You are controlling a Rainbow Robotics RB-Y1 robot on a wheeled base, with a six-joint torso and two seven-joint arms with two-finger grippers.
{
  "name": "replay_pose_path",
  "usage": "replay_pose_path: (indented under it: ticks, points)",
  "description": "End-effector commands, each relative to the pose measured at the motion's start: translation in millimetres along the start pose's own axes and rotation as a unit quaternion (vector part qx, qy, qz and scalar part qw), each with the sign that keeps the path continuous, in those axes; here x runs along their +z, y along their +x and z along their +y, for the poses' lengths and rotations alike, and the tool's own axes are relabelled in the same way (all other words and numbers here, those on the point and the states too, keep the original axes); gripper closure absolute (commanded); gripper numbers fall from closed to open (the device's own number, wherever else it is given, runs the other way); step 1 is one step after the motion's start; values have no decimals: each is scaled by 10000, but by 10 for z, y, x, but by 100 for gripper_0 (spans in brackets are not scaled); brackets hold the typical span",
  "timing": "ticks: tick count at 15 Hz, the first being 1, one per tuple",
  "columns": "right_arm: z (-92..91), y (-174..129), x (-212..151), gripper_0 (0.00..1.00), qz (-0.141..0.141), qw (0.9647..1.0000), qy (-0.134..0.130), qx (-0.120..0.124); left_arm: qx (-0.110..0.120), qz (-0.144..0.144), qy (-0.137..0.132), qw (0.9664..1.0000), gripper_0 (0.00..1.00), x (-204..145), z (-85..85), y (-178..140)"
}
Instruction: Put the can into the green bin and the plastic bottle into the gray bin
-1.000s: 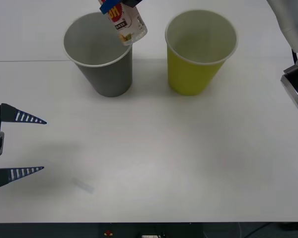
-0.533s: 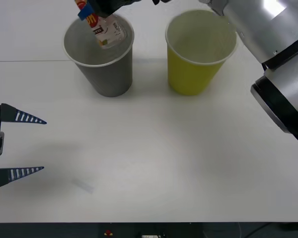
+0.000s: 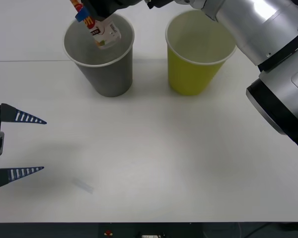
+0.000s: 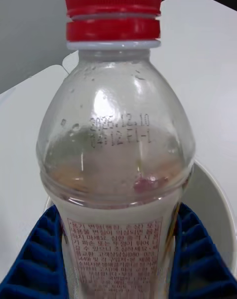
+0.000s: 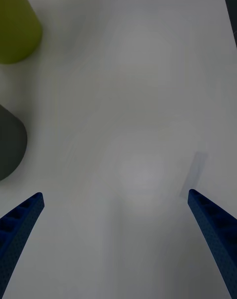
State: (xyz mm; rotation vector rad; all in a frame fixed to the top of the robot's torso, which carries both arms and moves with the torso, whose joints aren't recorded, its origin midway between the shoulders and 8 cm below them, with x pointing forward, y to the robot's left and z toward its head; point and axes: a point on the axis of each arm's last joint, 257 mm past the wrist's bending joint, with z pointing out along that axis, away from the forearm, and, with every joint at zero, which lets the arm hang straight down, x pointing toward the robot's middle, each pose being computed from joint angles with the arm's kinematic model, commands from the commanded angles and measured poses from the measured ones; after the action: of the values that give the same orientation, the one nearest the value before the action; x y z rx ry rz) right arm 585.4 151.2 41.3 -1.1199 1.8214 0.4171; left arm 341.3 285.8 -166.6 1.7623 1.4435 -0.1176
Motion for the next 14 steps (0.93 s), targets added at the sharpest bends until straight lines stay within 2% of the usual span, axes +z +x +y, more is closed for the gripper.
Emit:
replay_pose_path:
  ticks: [1,6,10,14]
  points:
    - [-8,-29,-4,0,-69,10000,-3,4,0,0,0,10000,0,0,0,0]
    - [-62,-59,-127,0,-80,9999,-92,11,0,0,0,10000,0,0,0,0]
    - [-149,9,-449,0,73,9991,-418,7,0,0,0,10000,0,0,0,0]
    - [-237,98,-777,0,-50,9988,-470,-113,0,0,0,10000,0,0,0,0]
